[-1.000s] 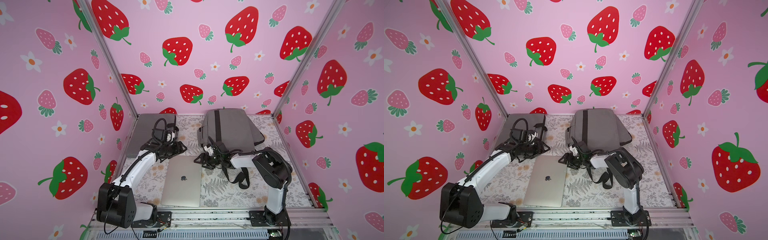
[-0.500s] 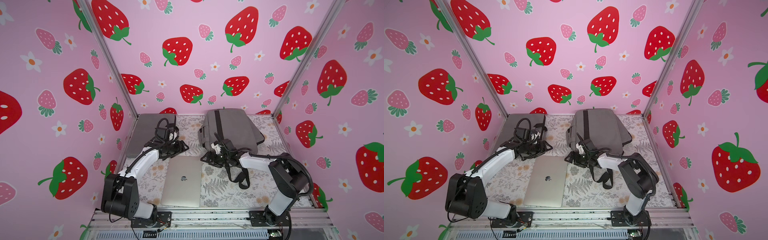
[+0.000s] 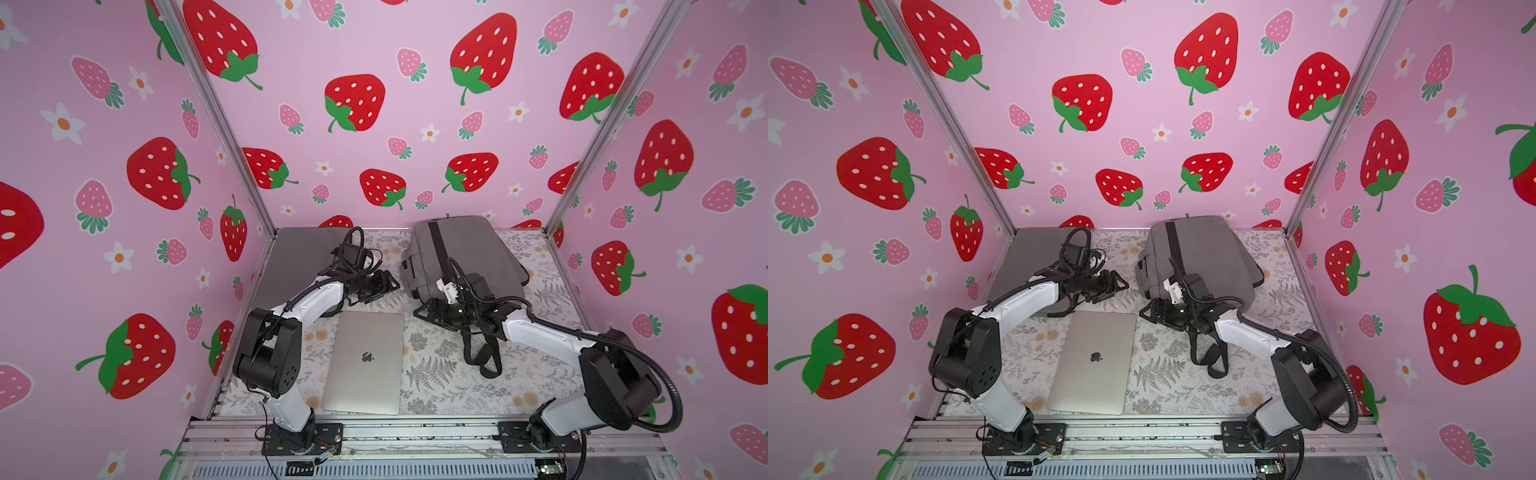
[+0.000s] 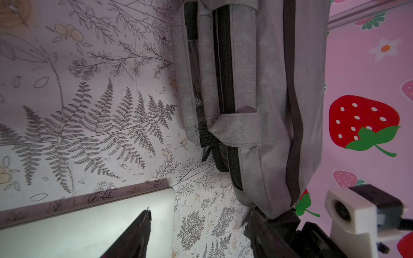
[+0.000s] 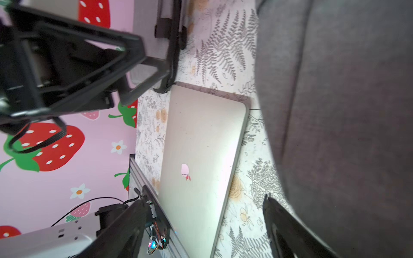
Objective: Open the zippered laptop bag and take out the laptop
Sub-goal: Adjust the zippered laptop bag.
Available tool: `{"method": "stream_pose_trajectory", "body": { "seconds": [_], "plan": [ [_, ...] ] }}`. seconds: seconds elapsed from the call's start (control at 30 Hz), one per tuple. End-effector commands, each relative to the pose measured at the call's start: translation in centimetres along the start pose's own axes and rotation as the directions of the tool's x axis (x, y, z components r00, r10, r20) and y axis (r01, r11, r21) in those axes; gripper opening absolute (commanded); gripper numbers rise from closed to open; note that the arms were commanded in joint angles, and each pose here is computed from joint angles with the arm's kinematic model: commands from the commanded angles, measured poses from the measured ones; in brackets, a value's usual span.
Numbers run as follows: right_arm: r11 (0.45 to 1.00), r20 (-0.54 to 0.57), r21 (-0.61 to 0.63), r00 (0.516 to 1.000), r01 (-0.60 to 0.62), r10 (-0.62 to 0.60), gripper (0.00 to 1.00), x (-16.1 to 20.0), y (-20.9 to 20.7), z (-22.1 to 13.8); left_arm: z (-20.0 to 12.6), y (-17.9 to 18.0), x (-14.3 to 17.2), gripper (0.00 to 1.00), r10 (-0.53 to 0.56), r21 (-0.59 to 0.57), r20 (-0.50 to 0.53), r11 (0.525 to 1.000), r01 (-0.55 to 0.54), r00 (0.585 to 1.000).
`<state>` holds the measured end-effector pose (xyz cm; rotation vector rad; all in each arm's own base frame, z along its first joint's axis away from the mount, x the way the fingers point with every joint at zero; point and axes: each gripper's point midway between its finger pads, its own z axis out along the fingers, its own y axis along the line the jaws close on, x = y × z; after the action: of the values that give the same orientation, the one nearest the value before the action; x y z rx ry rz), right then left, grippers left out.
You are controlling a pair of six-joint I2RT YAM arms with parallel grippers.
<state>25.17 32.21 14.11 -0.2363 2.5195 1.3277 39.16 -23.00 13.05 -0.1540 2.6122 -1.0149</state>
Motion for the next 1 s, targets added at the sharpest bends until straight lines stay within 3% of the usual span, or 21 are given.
{"method": "stream_pose_trajectory", "body": {
  "seconds": [0.0, 0.3, 0.5, 0.7, 0.83, 0.97],
  "plan": [
    [0.993, 0.022, -0.098, 0.997, 0.069, -0.067, 0.85, -0.7, 2.9, -1.3, 0.8, -2.7, -1.6, 0.71, 0.011, 0.058, 0.026, 0.998, -0.013, 1.000],
    [0.987, 0.119, 0.113, 0.984, 0.118, -0.131, 0.85, -2.2, -0.7, -6.1, 5.4, -4.6, -1.5, 0.71, 0.009, 0.092, -0.025, 0.996, -0.007, 1.000],
    [0.923, 0.150, 0.355, 0.966, 0.149, -0.213, 0.94, -2.9, -4.5, -10.5, 8.2, -5.7, -0.9, 0.71, 0.017, 0.108, -0.068, 0.994, -0.009, 0.998],
    [0.875, 0.168, 0.477, 0.968, 0.085, -0.186, 0.96, -3.3, -7.3, -13.1, 9.9, -6.6, -0.5, 0.69, 0.019, 0.147, -0.102, 0.989, -0.004, 0.995],
    [0.820, 0.156, 0.563, 0.962, 0.102, -0.226, 0.96, -3.4, -8.4, -14.5, 10.3, -6.9, -0.7, 0.62, 0.014, 0.162, -0.108, 0.987, 0.004, 0.994],
    [0.810, 0.169, 0.577, 0.957, 0.099, -0.238, 0.96, -3.8, -8.6, -14.9, 10.2, -7.7, -0.8, 0.45, 0.030, 0.188, -0.123, 0.982, -0.006, 0.992]
  ]
}}
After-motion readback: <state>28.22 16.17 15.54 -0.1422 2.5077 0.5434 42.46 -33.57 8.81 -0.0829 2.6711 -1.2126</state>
